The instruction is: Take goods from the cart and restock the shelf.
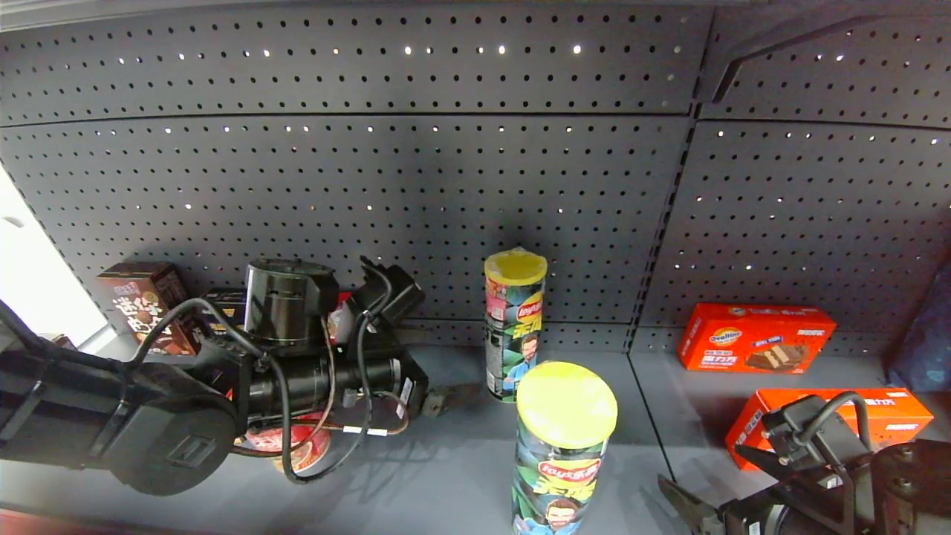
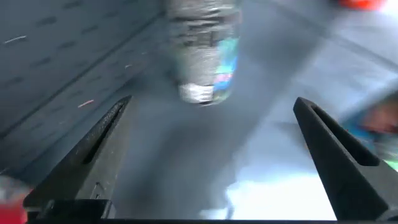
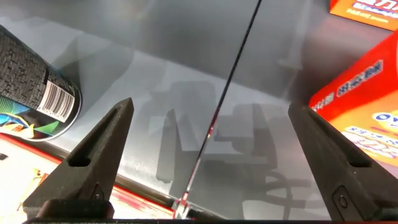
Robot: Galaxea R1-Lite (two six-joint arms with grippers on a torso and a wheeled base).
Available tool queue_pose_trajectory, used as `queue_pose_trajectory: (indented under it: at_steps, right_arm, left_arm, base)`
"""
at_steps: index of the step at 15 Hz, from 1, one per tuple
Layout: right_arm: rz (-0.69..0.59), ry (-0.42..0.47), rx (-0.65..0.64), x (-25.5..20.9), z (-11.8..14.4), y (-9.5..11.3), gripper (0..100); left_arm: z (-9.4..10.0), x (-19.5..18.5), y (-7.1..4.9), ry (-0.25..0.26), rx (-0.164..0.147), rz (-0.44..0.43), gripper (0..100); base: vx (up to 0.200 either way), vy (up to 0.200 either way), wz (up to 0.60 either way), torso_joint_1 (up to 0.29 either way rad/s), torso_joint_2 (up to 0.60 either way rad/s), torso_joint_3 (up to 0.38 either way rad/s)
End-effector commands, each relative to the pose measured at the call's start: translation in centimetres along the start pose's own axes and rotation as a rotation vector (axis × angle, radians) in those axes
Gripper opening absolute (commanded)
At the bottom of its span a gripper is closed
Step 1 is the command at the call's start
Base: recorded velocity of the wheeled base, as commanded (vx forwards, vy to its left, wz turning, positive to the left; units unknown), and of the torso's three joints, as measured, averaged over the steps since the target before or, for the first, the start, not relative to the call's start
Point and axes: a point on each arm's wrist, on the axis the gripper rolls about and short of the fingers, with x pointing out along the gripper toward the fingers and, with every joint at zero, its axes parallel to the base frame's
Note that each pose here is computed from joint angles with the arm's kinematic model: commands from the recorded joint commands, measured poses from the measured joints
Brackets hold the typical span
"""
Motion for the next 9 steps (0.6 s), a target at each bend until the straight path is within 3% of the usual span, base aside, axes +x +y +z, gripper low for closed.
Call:
queue_pose_trajectory:
  at_steps: [1,3,4,5,9]
  right_arm:
    - [0.001,0.018,-0.009,0.4,-0.2,0.2,100]
    - [0.006,0.019,-0.010,0.5,-0.2,0.3,100]
    - [0.005,0.025,-0.013,0.7,-0.2,0.4,100]
    - [0.004,0.025,-0.013,0.7,-0.2,0.4,100]
    - [0.004,0.027,-0.013,0.6,-0.3,0.3,100]
  left_arm:
    - [0.2,0.7,-0.5,0.022,0.008,0.090,100]
    - [0.5,2.0,-0.9,0.039,0.024,0.180,100]
    - [0.4,3.3,-1.0,0.074,0.039,0.305,100]
    - [0.3,4.0,-1.0,0.088,0.043,0.360,100]
    - [0.5,6.0,-0.1,0.083,0.043,0.399,100]
  base:
    - [0.000,0.000,0.00,0.000,0.00,0.000]
    - [0.000,0.000,0.00,0.000,0.00,0.000]
    - [0.000,0.000,0.00,0.000,0.00,0.000]
    - [0.000,0.000,0.00,0.000,0.00,0.000]
    - [0.000,0.000,0.00,0.000,0.00,0.000]
